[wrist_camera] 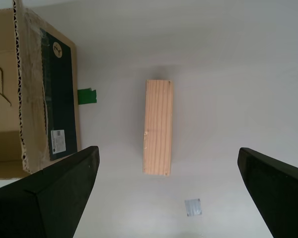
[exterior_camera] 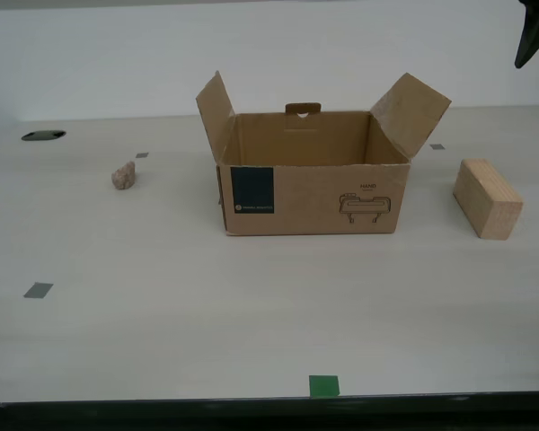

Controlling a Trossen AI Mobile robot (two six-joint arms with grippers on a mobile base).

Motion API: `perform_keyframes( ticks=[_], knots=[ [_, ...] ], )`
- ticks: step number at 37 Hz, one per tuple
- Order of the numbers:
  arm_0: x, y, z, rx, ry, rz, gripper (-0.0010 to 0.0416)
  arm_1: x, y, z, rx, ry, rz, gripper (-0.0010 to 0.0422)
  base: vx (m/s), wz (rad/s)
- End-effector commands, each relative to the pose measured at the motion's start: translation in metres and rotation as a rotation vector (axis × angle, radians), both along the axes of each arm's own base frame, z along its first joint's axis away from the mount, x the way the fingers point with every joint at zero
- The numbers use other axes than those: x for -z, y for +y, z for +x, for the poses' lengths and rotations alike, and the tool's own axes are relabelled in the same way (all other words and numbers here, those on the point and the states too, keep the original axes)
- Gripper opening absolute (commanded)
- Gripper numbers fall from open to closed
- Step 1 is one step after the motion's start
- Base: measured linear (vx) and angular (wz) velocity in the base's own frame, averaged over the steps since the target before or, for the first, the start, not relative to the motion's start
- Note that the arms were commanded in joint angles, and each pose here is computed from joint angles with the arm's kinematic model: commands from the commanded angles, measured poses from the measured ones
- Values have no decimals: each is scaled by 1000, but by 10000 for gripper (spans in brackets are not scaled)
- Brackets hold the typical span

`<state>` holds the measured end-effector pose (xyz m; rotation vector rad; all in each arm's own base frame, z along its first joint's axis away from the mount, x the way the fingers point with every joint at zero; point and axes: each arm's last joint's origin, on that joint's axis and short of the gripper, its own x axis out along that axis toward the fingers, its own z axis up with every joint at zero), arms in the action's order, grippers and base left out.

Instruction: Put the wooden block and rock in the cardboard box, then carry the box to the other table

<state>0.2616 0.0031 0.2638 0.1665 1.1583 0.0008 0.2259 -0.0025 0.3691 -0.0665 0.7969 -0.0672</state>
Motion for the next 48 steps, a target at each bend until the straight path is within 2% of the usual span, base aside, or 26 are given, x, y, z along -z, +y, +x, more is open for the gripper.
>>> perform_keyframes(
  ticks=[1,18,23,26,37,42,48],
  knots=[
    [10,0,2,-14,-18,-4,390,0,0,0,5,1,-3,398,0,0],
    [40,0,0,-18,-55,-6,390,1,0,0,5,6,-3,398,0,0],
    [47,0,-1,-6,-33,-1,389,1,0,0,4,5,-4,398,0,0],
    [53,0,2,-1,-8,2,390,1,0,0,4,5,-4,398,0,0],
    [88,0,38,-14,113,-3,390,2,0,0,2,7,-6,398,0,0],
    [97,0,45,-16,145,-3,390,2,0,1,-3,4,0,398,0,0],
    [98,0,45,-18,148,-3,389,14,1,19,-40,40,38,398,0,0]
  ],
)
